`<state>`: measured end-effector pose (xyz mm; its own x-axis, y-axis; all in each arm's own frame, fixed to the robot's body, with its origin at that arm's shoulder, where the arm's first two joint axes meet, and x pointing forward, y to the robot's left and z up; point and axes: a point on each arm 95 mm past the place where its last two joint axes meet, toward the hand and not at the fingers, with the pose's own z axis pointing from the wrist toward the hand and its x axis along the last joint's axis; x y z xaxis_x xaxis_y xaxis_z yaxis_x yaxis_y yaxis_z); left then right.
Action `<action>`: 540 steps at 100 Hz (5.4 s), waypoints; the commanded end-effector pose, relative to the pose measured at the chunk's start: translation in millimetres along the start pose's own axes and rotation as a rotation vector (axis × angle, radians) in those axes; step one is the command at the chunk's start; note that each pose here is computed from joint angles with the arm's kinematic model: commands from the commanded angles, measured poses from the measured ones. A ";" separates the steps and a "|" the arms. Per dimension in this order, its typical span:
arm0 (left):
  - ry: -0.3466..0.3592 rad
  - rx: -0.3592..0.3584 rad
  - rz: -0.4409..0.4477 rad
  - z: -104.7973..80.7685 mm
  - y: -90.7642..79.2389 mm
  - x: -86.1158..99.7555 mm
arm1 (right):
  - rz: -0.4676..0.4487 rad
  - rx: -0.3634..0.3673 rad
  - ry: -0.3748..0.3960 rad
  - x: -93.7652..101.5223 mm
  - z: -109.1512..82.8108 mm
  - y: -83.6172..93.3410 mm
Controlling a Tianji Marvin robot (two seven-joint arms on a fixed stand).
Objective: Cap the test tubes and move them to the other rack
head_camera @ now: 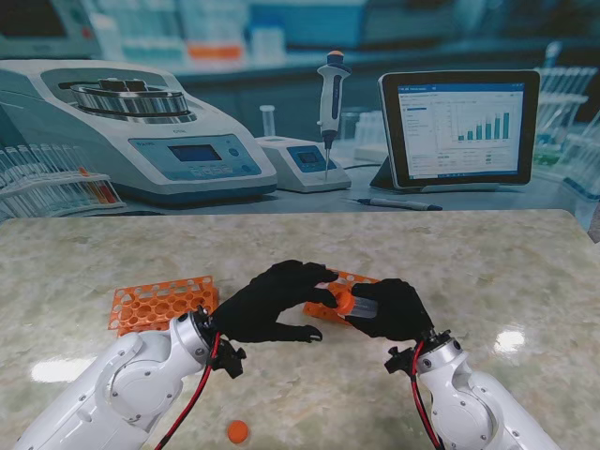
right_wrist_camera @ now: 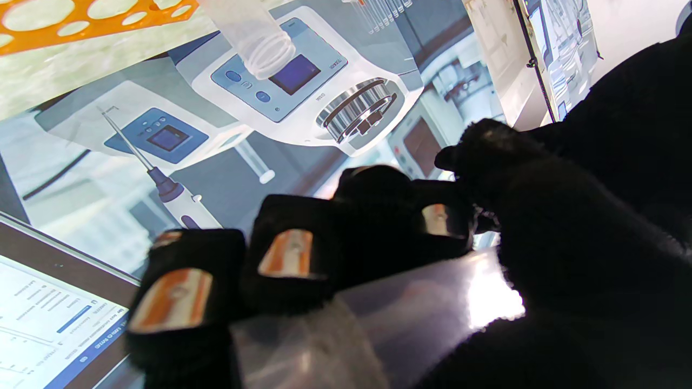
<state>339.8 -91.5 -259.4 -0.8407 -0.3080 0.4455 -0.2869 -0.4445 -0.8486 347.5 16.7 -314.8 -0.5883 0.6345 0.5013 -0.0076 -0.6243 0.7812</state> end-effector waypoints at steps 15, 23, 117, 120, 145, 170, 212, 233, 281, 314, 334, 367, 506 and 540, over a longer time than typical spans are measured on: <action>0.005 0.017 -0.015 1.5 0.0 1.1 | 0.008 -0.003 0.000 2.9 0.6 -1.8; 0.007 0.021 -0.015 2.3 -0.9 1.4 | 0.008 -0.003 0.000 2.8 0.5 -1.7; 0.015 0.027 -0.003 16.3 -6.1 -2.6 | 0.008 0.001 -0.002 2.5 0.2 -1.1; 0.014 0.024 -0.003 16.8 -5.8 -3.1 | 0.008 0.001 -0.002 2.5 0.2 -1.0; 0.009 0.016 -0.008 21.1 -3.4 -6.8 | 0.008 0.000 -0.003 2.4 0.1 -0.4; 0.001 0.009 -0.024 25.8 -0.9 -10.4 | 0.008 -0.001 -0.004 2.4 -0.3 0.1; 0.007 -0.002 -0.031 27.9 3.0 -10.6 | 0.008 0.000 -0.004 2.4 -0.2 -0.1; 0.006 -0.002 -0.033 28.2 4.1 -10.7 | 0.008 0.001 -0.004 2.5 -0.1 -0.3; 0.006 0.002 -0.026 27.2 5.4 -11.4 | 0.007 -0.003 -0.004 2.8 0.1 -0.1; 0.013 0.003 -0.011 27.1 6.5 -11.0 | 0.008 -0.005 -0.002 3.2 0.2 -1.0; 0.014 0.008 -0.005 29.0 7.6 -11.2 | 0.010 -0.006 -0.001 3.3 0.3 -1.4; 0.015 0.021 0.003 32.0 9.5 -11.6 | 0.013 -0.006 0.005 4.4 0.4 -2.1; 0.011 0.034 0.022 36.8 13.8 -13.6 | 0.018 -0.010 0.007 6.4 -0.4 -1.4; 0.011 0.046 0.018 38.1 14.2 -12.6 | 0.020 -0.009 0.011 7.7 -0.9 -2.0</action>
<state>364.2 -124.4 -263.1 -0.8565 -0.3022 0.4185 -0.2425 -0.4802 -0.8430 345.2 17.4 -315.3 -0.5888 0.6297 0.5068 -0.0048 -0.6297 0.7768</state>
